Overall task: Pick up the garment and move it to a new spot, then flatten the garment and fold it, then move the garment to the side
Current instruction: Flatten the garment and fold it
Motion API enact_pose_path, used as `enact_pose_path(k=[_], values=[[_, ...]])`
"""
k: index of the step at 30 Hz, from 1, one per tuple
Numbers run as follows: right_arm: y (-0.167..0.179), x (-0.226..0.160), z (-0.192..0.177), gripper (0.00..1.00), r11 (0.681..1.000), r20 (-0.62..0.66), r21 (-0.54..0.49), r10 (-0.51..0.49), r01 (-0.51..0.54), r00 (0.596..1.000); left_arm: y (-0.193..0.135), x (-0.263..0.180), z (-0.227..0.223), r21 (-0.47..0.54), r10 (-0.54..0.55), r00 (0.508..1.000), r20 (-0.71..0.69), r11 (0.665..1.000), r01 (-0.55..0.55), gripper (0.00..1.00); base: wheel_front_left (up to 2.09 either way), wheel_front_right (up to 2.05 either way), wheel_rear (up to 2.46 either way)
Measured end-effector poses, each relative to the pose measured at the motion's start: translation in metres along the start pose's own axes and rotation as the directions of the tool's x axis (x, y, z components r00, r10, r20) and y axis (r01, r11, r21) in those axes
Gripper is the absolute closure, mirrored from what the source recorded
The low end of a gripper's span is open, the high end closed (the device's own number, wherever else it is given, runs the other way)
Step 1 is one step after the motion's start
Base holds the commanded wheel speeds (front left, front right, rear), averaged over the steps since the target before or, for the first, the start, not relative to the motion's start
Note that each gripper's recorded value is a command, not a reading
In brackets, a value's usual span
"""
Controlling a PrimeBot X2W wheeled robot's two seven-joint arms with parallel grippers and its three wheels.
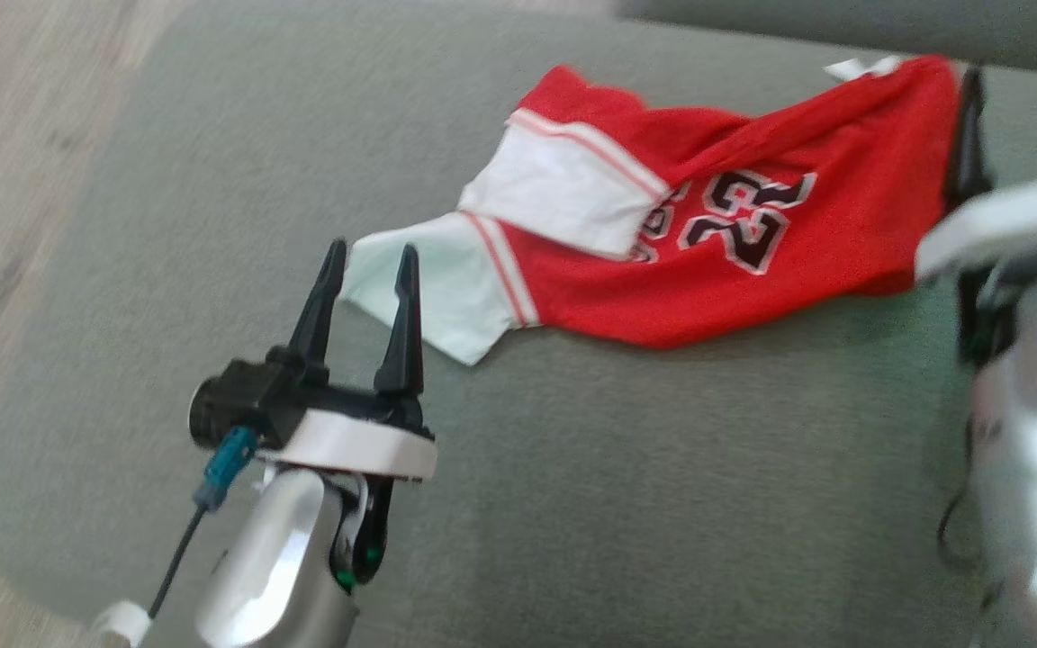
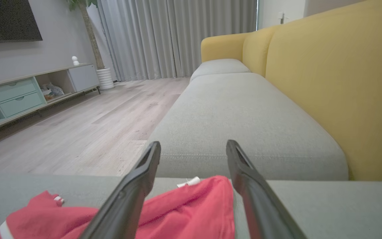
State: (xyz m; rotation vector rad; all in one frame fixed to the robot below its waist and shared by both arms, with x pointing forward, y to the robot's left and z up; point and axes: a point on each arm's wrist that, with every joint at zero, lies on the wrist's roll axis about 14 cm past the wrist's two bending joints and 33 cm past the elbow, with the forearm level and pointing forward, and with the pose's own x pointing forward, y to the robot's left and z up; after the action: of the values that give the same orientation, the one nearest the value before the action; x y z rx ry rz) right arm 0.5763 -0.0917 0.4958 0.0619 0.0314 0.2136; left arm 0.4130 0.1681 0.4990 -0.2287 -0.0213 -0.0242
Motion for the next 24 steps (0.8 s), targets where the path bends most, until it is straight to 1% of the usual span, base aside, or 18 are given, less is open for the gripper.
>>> enact_pose_path(k=[3, 9, 13, 17, 24], values=[[-0.008, -0.038, -0.008, 0.00, 0.999, 0.000, 0.022, -0.023, 0.023, 1.000, -0.010, -0.005, -0.001, -0.001, -0.026, 1.000, 0.000, 1.000, 0.026, 0.00, 0.00, 0.00, 0.00], [-0.034, -0.116, -0.032, 0.00, 0.991, -0.036, 0.080, -0.106, 0.109, 0.994, -0.027, -0.012, -0.003, -0.011, -0.073, 0.997, 0.000, 0.997, 0.073, 0.00, 0.00, 0.00, 0.00], [-0.040, -0.151, -0.043, 0.00, 0.977, -0.065, 0.154, -0.136, 0.145, 0.989, -0.039, -0.017, -0.009, -0.014, -0.109, 0.994, -0.016, 0.994, 0.108, 0.00, 0.00, 0.00, 0.00], [-0.041, -0.165, -0.049, 0.00, 0.969, -0.084, 0.185, -0.148, 0.162, 0.985, -0.044, -0.017, -0.010, -0.017, -0.128, 0.992, -0.019, 0.992, 0.128, 0.00, 0.00, 0.00, 0.00], [-0.036, -0.154, -0.052, 0.00, 0.967, -0.101, 0.208, -0.129, 0.148, 0.986, -0.039, -0.015, -0.021, -0.013, -0.121, 0.992, -0.048, 0.993, 0.120, 0.00, 0.00, 0.00, 0.00]])
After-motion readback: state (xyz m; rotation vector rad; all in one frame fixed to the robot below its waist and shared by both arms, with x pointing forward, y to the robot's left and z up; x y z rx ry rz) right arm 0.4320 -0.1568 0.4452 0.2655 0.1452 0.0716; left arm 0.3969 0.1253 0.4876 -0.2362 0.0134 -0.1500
